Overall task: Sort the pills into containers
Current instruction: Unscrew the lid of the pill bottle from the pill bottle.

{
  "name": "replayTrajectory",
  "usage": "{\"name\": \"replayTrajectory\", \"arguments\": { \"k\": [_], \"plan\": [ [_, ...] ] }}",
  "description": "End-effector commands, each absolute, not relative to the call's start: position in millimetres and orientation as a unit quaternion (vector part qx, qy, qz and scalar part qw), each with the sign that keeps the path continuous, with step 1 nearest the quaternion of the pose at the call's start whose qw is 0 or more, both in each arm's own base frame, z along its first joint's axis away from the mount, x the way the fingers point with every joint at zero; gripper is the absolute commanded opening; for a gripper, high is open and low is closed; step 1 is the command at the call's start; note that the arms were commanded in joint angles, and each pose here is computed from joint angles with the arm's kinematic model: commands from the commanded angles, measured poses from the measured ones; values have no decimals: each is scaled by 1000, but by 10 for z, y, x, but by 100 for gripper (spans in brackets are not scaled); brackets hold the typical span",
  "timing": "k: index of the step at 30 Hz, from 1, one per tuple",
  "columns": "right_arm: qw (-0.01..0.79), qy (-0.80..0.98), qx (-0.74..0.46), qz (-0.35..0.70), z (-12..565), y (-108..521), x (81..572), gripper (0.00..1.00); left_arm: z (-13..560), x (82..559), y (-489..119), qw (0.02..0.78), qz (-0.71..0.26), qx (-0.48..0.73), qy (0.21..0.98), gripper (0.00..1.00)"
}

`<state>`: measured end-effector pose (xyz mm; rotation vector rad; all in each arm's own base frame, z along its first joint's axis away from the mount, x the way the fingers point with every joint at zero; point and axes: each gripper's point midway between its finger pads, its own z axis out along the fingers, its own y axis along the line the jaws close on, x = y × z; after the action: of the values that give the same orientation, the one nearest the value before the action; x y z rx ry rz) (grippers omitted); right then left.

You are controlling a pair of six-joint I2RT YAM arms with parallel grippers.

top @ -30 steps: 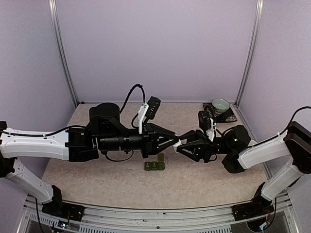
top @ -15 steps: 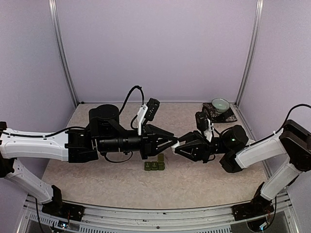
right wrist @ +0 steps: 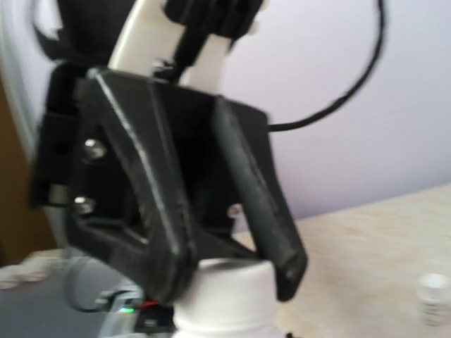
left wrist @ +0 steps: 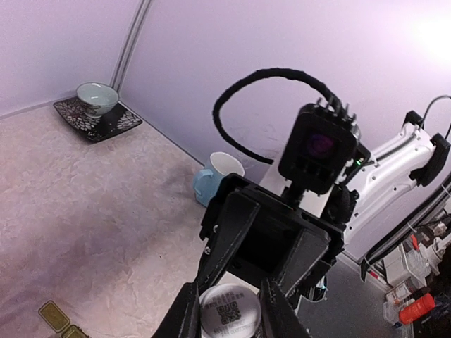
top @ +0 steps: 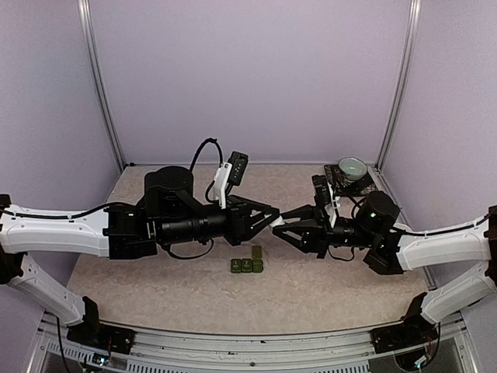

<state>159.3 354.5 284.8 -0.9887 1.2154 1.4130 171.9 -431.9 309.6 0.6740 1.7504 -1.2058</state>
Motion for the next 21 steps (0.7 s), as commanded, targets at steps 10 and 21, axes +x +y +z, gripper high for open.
{"name": "replayTrajectory", "arguments": {
  "k": [10,21],
  "plan": [
    [578,540,-386,475,2895,3442,1815,1,3104,1772,-4266,433,-488,231,722,81],
    [533,507,-433,520,2918,3636,1541,2,3310,1840,-4287,451,-530,265,667,99]
  ]
}}
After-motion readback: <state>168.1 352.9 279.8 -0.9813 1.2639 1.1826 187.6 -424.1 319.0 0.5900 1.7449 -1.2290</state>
